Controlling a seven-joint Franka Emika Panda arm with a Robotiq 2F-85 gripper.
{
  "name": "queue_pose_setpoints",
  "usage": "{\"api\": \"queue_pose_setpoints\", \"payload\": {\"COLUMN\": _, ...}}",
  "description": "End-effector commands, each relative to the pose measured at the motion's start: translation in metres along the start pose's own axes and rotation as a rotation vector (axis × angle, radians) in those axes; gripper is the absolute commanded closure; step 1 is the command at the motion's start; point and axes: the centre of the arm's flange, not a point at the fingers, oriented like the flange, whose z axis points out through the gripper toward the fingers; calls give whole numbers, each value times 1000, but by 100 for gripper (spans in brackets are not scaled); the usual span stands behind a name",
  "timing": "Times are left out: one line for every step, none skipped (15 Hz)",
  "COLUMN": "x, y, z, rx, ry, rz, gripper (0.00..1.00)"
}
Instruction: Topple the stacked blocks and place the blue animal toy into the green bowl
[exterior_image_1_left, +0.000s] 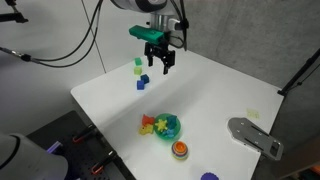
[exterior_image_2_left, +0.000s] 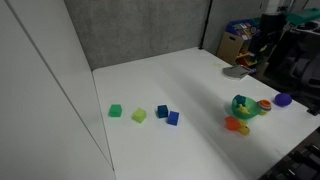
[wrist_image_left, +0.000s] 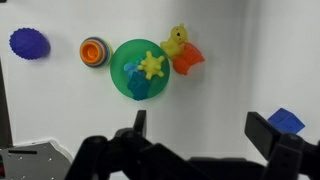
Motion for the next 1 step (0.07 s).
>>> {"api": "queue_pose_setpoints", "payload": {"x": -3, "y": -1, "z": -2, "rx": 0, "ry": 4, "rz": -2, "gripper": 0}}
